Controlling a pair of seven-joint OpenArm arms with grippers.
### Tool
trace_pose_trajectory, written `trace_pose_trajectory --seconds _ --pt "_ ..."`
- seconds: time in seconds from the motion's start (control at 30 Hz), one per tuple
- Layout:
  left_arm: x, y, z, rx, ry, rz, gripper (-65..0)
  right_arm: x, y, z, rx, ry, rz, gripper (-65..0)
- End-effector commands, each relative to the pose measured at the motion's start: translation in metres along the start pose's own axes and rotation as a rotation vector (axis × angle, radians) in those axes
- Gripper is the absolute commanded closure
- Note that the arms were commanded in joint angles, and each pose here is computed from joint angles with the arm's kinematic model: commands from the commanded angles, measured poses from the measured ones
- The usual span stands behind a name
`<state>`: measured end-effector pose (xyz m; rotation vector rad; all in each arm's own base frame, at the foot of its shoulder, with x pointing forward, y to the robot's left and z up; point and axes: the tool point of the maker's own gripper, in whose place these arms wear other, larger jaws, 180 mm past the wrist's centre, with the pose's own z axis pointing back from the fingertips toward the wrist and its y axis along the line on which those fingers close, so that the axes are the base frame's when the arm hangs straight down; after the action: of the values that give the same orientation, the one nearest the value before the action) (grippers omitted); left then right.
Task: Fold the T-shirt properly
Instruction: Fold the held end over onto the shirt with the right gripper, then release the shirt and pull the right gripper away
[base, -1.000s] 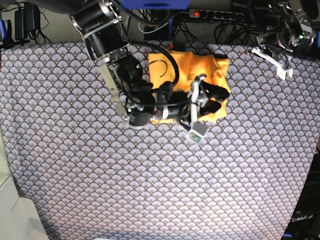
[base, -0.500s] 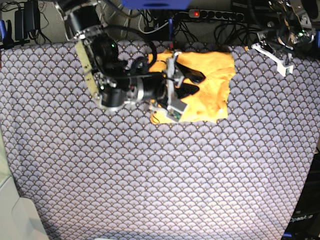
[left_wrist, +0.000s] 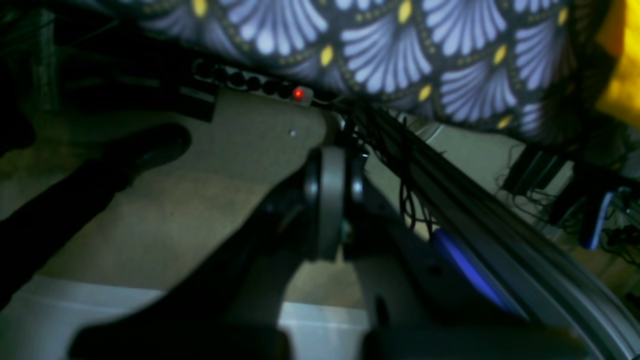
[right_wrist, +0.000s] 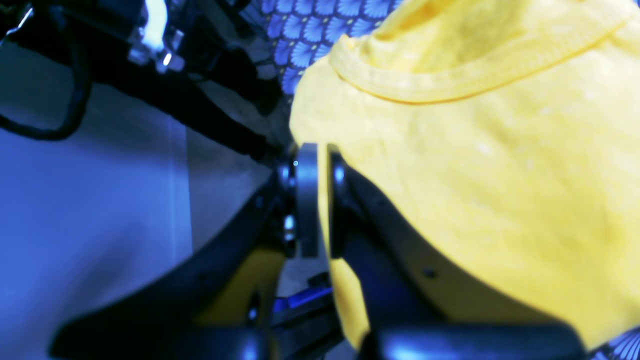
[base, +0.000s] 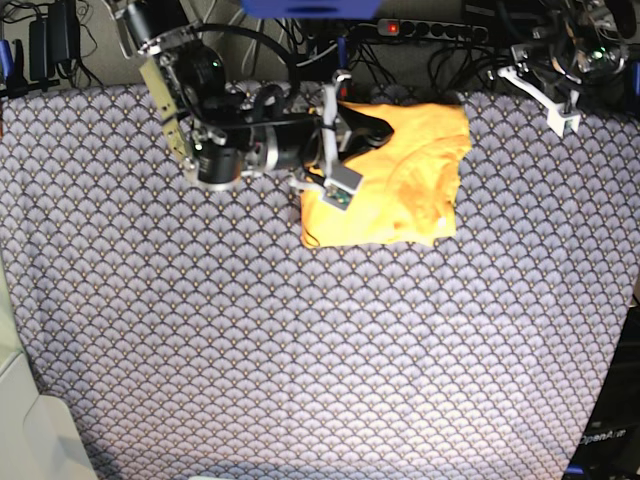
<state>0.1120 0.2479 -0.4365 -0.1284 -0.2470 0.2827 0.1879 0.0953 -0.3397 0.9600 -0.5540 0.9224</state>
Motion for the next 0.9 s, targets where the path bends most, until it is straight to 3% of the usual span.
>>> trace_pose_trajectory --seconds 0.0,0.33,0.63,0.87 --pt "0.006 0.001 0.005 0.006 -0.022 -0.018 0.0 0.025 0.004 0.001 0.021 -0.065 0.039 -1.5" --pt "-0.010 0.001 0.004 0.000 0.009 -0.005 0.0 0.070 -0.024 -0.013 0.025 -0.017 0.166 -1.5" --pt "-0.024 -0.003 0.009 0.001 0.018 0.000 0.0 0.069 -0.064 -0.038 0.029 -0.002 0.077 -1.5" --pt "-0.020 -0.004 0.015 0.010 0.000 -0.017 0.0 0.041 -0.125 -0.020 -0.075 0.036 -0.012 -1.5"
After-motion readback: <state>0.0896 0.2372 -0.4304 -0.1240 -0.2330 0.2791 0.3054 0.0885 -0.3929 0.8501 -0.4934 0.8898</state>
